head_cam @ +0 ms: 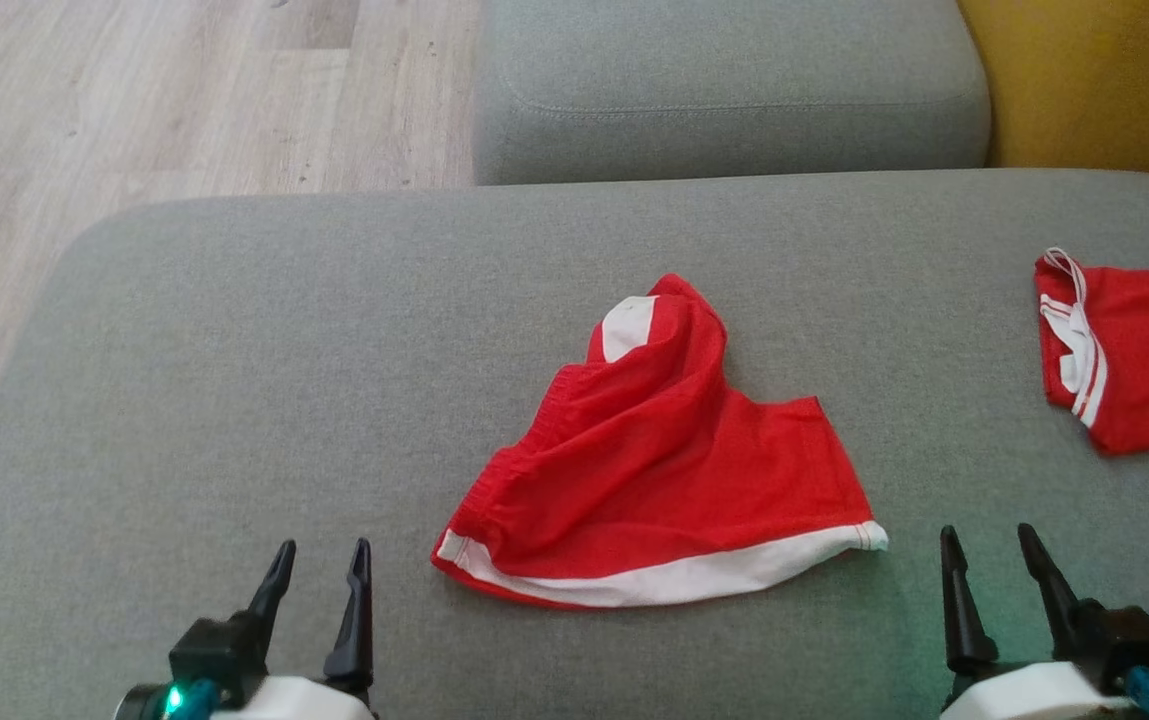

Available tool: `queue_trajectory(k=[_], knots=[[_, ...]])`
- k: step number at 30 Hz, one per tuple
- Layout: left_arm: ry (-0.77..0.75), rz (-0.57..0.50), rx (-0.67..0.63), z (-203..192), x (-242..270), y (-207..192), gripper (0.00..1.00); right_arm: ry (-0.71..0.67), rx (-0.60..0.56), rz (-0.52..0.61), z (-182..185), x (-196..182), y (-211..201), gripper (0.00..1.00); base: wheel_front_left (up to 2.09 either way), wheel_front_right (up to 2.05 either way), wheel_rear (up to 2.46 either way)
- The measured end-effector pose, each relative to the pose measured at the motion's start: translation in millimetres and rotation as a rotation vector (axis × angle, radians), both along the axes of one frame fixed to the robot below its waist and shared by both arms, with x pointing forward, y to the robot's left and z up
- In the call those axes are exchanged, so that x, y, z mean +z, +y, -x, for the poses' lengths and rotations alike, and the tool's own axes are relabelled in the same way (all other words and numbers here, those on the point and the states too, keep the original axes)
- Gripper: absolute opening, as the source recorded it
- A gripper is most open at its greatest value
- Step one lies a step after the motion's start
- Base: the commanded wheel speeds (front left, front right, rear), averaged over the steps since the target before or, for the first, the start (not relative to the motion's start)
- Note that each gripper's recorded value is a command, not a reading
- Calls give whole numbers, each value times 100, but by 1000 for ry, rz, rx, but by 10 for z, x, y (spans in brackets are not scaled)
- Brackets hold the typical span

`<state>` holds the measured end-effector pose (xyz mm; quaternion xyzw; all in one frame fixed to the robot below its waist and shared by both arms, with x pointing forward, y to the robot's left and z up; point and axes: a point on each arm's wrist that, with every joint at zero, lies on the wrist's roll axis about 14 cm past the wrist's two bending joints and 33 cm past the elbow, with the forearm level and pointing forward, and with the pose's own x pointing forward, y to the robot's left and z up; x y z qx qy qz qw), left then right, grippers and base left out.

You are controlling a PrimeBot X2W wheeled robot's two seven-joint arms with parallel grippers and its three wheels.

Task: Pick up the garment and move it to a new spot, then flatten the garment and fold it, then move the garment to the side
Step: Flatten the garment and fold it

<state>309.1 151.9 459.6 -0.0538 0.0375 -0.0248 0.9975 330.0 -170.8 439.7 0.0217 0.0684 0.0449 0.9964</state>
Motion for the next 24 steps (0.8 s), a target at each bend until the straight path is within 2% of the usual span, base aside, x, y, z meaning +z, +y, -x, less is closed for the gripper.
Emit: queue_trajectory(k=[8, 12, 17, 24], knots=[[10, -1, -2, 1, -35, 10, 100, 2, 5, 0, -3, -4, 16, 100, 0, 0, 0], [24, 4, -18, -8, -77, -31, 100, 13, 69, -6, -17, -38, 225, 100, 0, 0, 0], [98, -16, -86, -18, -307, -148, 100, 159, 180, 36, 8, -379, 534, 100, 0, 0, 0], [149, -29, -179, -260, -434, -321, 100, 220, 224, 114, -306, -460, 604, 100, 0, 0, 0]])
